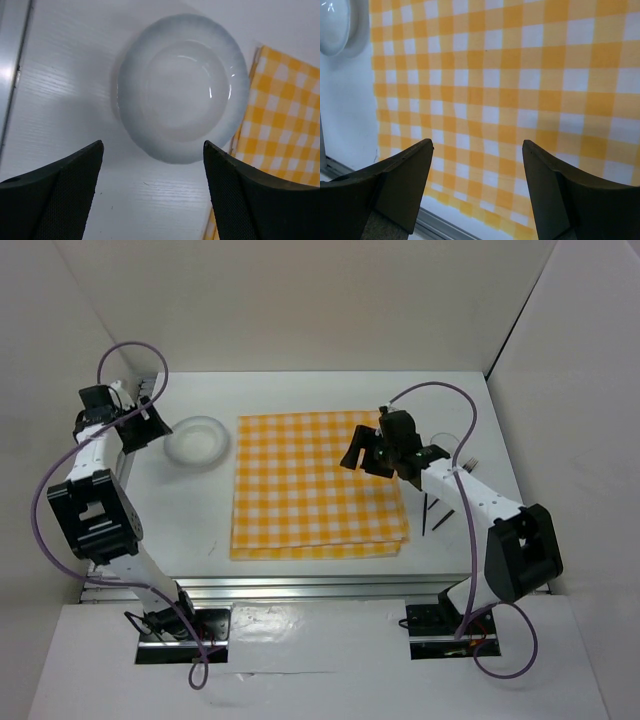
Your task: Set the dinner table for one person
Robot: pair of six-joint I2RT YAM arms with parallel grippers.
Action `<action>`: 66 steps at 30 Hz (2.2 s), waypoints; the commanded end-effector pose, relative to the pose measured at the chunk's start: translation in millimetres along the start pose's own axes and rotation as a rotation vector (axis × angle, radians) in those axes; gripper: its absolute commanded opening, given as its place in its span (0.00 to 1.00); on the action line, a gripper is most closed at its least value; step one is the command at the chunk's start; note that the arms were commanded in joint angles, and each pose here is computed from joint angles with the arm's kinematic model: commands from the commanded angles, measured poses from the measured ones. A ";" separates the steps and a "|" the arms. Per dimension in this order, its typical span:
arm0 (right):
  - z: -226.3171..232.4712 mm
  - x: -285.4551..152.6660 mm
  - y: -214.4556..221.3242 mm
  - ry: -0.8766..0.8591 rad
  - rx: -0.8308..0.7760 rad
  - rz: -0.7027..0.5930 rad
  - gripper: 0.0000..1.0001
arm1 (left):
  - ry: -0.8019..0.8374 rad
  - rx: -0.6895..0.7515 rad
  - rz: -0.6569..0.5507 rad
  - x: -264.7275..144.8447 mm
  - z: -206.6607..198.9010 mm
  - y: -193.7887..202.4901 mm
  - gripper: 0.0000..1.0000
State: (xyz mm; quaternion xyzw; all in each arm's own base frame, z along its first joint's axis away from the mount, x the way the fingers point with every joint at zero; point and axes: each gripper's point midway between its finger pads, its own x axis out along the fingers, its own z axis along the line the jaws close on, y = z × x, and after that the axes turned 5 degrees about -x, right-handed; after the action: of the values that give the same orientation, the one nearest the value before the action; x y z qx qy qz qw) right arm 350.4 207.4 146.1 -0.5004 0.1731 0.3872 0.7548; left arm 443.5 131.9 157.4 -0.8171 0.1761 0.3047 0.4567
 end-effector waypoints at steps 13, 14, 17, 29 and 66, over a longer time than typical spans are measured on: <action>14.2 7.7 5.7 -0.034 -0.057 -0.003 0.78 | 0.117 -0.177 0.234 74.8 44.6 56.1 0.89; 14.2 7.7 5.7 -0.034 -0.057 -0.003 0.78 | 0.144 -0.190 0.258 75.9 41.2 62.3 0.89; 16.0 8.0 7.0 -0.032 -0.063 -0.004 0.78 | 0.208 -0.207 0.286 81.9 34.8 70.7 0.81; 16.2 9.9 7.2 0.005 -0.073 0.004 0.75 | 0.311 -0.323 0.348 101.1 26.6 92.5 0.46; -49.9 -62.6 1.2 0.291 0.236 -0.084 0.75 | 0.946 0.191 0.797 -33.9 -217.8 179.3 0.00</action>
State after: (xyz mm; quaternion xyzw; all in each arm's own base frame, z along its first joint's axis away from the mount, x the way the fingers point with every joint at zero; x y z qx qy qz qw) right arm 325.9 156.1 151.6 -0.4727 0.2974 0.2922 0.7764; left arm 422.4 -105.9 134.8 -0.7254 0.6342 0.0522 0.2626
